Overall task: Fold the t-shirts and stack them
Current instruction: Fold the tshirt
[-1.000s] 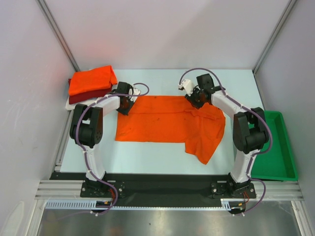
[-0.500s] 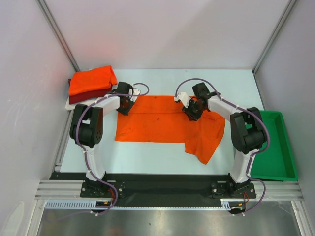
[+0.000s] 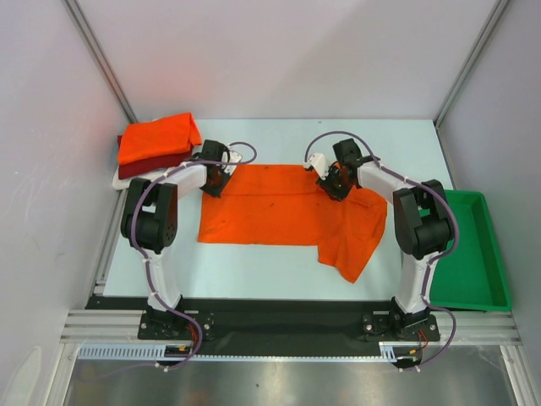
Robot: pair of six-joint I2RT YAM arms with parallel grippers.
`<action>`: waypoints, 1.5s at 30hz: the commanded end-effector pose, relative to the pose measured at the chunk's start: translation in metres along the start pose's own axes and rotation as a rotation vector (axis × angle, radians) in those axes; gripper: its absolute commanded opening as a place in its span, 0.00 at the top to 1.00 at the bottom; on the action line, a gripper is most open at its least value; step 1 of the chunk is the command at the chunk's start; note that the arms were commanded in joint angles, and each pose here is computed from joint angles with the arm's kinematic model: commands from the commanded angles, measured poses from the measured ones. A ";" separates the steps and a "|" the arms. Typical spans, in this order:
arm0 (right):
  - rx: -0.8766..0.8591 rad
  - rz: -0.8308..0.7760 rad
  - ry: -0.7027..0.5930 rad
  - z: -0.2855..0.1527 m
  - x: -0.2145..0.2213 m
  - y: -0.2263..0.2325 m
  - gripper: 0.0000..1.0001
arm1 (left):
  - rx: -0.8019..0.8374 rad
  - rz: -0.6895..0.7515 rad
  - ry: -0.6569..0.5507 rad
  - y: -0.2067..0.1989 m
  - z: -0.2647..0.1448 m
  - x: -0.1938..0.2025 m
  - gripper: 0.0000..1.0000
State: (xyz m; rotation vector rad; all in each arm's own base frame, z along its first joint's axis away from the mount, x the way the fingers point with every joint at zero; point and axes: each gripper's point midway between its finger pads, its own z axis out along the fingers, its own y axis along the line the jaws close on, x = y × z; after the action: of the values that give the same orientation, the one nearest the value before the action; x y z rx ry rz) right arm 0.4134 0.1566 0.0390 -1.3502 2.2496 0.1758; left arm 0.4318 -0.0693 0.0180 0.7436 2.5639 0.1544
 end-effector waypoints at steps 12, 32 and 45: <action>0.090 -0.013 -0.029 -0.003 -0.012 -0.030 0.71 | 0.012 -0.003 -0.012 -0.001 0.007 -0.010 0.97; 0.071 -0.034 -0.057 -0.007 -0.026 -0.021 1.00 | -0.005 0.005 -0.018 0.000 0.002 -0.008 0.98; -0.041 -0.059 -0.083 -0.038 -0.026 0.020 1.00 | -0.002 0.006 -0.027 0.000 0.000 -0.011 0.98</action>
State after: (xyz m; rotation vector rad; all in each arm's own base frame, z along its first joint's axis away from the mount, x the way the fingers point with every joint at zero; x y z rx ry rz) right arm 0.4074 0.1693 0.0716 -1.3612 2.1694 0.2051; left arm 0.4386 -0.0708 0.0177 0.7432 2.5608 0.1560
